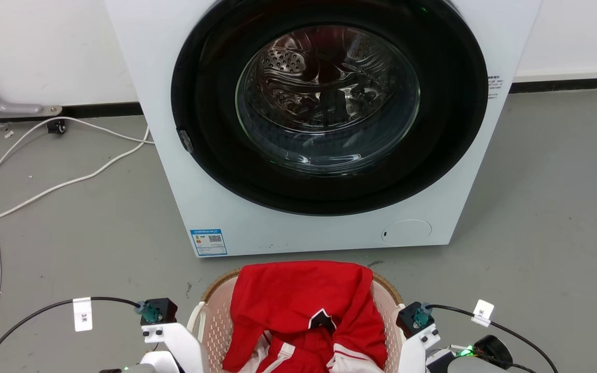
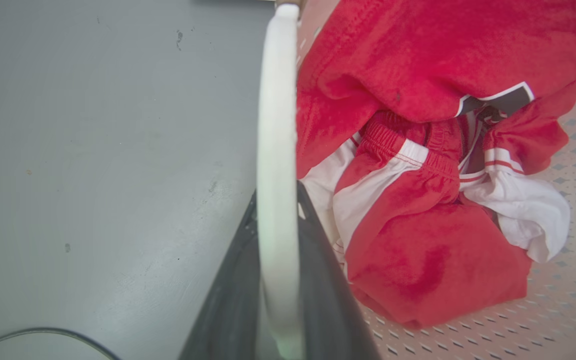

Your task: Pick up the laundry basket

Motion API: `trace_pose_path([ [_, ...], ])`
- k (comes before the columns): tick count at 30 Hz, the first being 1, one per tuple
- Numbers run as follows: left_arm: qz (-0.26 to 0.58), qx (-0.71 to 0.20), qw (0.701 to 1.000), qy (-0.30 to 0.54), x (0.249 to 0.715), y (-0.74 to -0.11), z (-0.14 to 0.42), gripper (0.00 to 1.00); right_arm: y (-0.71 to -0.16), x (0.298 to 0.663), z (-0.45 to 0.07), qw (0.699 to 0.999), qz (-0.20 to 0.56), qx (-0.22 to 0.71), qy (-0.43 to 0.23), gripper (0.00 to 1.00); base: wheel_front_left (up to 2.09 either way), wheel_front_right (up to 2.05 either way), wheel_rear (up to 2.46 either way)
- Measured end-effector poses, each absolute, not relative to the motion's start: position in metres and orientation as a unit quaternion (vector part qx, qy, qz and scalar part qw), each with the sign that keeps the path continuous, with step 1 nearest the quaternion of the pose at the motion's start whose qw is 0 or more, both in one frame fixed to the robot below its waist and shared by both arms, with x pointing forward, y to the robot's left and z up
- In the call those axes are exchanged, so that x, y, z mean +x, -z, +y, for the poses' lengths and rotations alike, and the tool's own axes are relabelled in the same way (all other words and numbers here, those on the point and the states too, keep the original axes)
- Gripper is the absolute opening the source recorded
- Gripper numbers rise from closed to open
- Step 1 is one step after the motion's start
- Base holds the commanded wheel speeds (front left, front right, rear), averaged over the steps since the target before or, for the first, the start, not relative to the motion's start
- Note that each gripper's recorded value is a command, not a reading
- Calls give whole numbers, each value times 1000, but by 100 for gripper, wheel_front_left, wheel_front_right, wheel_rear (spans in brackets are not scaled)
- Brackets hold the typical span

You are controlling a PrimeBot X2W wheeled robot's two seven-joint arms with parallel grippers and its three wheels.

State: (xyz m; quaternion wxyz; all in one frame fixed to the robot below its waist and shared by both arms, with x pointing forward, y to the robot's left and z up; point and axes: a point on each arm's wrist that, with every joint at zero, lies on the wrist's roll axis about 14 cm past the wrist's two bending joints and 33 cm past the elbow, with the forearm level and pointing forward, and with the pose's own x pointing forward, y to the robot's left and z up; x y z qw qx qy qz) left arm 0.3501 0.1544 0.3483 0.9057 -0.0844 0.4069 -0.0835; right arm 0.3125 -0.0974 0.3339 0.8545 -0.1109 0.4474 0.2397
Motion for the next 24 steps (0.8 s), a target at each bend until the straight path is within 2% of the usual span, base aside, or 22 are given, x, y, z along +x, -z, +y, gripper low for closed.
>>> trace_pose_path([
  [24,405,-86,906,84,348,-349,155,0,-334,312,-97,854,446,-114,-242,0,0,0,0],
])
